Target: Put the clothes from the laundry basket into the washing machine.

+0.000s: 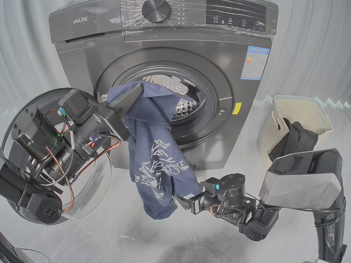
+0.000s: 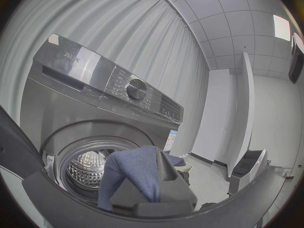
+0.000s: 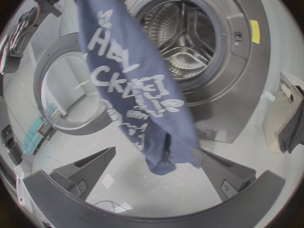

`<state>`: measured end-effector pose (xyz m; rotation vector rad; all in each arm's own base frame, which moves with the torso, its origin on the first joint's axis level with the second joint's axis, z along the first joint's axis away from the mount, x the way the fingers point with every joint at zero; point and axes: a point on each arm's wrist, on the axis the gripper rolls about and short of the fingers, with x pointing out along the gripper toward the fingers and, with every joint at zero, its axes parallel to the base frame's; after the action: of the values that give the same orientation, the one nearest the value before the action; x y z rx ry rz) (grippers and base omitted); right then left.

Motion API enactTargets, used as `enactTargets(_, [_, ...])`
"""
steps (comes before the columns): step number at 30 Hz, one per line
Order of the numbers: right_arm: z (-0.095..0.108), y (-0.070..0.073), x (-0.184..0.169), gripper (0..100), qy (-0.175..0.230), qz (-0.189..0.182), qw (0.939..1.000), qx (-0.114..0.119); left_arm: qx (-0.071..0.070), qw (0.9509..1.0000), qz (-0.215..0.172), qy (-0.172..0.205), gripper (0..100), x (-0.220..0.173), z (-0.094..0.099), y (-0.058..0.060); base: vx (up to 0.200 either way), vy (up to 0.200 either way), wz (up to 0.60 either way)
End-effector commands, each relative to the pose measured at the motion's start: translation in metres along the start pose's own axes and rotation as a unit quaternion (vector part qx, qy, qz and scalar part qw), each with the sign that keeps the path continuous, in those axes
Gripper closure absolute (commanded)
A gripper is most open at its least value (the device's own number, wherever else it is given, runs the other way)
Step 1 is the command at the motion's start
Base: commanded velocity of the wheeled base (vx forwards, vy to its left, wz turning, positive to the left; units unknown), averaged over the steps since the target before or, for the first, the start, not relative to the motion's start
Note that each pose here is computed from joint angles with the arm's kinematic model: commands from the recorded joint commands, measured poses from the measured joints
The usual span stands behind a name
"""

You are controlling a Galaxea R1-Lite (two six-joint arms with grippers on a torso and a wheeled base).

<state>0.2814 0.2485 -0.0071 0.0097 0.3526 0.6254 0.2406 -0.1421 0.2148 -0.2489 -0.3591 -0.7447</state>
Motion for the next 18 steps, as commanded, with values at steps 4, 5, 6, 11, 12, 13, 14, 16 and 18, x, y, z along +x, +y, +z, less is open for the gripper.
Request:
enactTargets(4, [0.025,-0.058,0.011,0,-0.043,-0.073,0.9962,0.022,0.001,1.0,0.001,-0.004,100,0.0,0.002,0.001,0.0,0.0,0.0])
enactTargets(5, [0.026,-0.068,0.013,0,-0.046,-0.084,0.9951,0.025,0.001,1.0,0.0,-0.003,100,0.0,0.002,0.0,0.0,0.0,0.0])
enactTargets(6, [0.027,-0.071,0.014,0,-0.047,-0.088,0.9947,0.026,0.001,1.0,0.0,-0.003,100,0.0,0.002,0.0,0.0,0.0,0.0])
enactTargets(11, [0.026,-0.097,0.035,0,-0.056,-0.114,0.9914,0.031,0.001,1.0,-0.002,-0.006,100,0.0,0.003,-0.001,0.0,0.0,0.0])
enactTargets(12, [0.024,-0.099,0.041,0,-0.058,-0.116,0.9912,0.03,0.001,1.0,-0.004,-0.007,100,0.0,0.004,-0.001,0.0,0.0,0.0])
enactTargets(13, [0.021,-0.1,0.047,0,-0.059,-0.116,0.9911,0.029,0.0,1.0,-0.004,-0.006,100,0.0,0.003,-0.002,0.0,0.0,0.0])
enactTargets(14, [0.016,-0.101,0.052,0,-0.055,-0.116,0.9913,0.029,0.0,1.0,-0.004,-0.007,100,0.0,0.004,-0.002,0.0,0.0,0.0])
enactTargets(16, [0.01,-0.102,0.059,0,-0.048,-0.116,0.9918,0.024,0.0,1.0,-0.004,-0.007,100,0.0,0.004,-0.002,0.0,0.0,0.0])
enactTargets(18, [0.004,-0.102,0.067,0,-0.042,-0.116,0.9921,0.022,0.001,1.0,-0.005,-0.008,100,0.0,0.005,-0.002,0.0,0.0,0.0])
